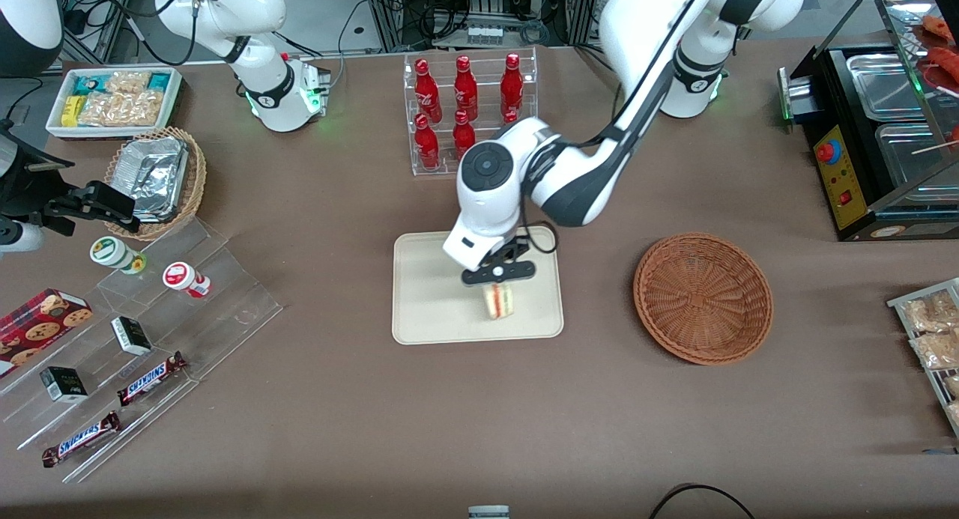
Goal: Place sandwich from basket to tray
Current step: 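Lift the sandwich and carry it over the cream tray, then lower the sandwich onto the tray and open the left gripper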
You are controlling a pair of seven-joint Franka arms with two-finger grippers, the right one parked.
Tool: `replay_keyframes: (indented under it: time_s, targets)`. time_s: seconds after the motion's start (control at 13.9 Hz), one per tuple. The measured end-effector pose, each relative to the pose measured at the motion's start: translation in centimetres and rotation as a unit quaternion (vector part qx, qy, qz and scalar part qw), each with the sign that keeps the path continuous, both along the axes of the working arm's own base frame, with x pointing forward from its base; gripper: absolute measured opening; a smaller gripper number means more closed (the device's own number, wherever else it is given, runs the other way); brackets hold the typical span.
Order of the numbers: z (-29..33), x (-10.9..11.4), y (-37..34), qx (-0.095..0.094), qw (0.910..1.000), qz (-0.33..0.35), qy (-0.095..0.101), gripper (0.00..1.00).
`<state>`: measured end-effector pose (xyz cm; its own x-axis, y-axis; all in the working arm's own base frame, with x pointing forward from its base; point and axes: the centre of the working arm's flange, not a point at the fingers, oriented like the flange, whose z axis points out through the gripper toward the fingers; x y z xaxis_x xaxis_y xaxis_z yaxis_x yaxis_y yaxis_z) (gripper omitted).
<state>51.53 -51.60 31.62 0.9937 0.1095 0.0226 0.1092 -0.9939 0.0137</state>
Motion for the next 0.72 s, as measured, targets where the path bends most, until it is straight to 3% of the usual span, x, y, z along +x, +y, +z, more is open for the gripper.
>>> replay_keyframes:
  time_s: [0.36,0.72]
  targets:
    - [-4.3,-2.7,-2.7,0.015,0.9985,-0.049,0.018,0.15]
    - [-6.1,-3.7,-3.3,0.023,0.996,-0.082,0.027,0.15]
